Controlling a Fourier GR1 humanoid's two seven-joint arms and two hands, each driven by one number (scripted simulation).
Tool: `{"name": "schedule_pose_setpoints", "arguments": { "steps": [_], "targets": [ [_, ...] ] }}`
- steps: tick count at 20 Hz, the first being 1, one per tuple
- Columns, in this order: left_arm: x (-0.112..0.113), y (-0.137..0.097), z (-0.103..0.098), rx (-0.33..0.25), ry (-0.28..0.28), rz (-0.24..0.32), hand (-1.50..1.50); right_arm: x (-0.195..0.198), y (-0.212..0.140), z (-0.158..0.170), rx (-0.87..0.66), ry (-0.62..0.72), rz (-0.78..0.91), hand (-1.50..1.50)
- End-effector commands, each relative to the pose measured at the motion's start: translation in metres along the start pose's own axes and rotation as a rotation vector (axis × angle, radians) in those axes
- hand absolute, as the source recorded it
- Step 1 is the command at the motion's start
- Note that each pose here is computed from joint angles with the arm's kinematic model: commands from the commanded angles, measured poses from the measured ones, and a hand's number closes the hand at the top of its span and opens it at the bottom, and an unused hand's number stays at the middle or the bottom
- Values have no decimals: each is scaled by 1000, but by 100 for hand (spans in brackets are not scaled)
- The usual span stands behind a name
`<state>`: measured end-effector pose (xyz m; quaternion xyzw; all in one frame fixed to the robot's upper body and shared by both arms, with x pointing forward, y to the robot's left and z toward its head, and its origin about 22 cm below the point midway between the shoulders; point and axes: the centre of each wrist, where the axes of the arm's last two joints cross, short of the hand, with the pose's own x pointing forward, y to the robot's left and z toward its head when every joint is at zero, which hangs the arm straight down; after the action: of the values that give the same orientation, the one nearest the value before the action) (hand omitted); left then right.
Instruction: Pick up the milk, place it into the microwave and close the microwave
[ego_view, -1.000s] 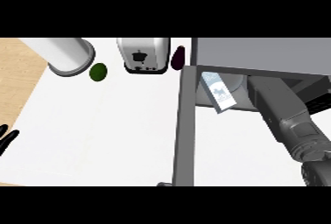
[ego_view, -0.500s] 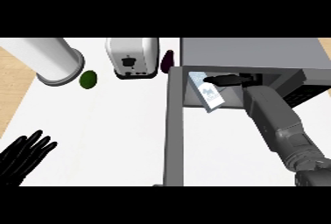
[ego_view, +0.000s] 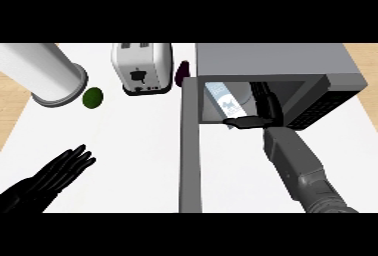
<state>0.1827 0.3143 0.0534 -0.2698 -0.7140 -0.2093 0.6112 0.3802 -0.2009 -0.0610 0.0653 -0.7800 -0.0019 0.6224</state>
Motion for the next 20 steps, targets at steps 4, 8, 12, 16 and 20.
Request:
{"name": "schedule_pose_setpoints", "arguments": {
  "steps": [4, 8, 12, 16, 20],
  "targets": [
    [-13, -11, -20, -49, 13, -26, 150, -45, -4, 75, -3, 65, 4, -150],
    [-21, -4, -43, -51, 49, -62, 150, -52, -17, 101, -1, 111, 67, -150],
    [-25, -12, -60, -63, 97, -91, 150, -59, -48, 152, -61, 93, 90, -150],
    [-33, -20, -74, -123, 129, -134, 150, -53, -68, 180, -102, 76, 71, -150],
    [-46, -22, -100, -184, 113, -163, 150, -39, -97, 218, -129, 54, 85, -150]
  ]
}}
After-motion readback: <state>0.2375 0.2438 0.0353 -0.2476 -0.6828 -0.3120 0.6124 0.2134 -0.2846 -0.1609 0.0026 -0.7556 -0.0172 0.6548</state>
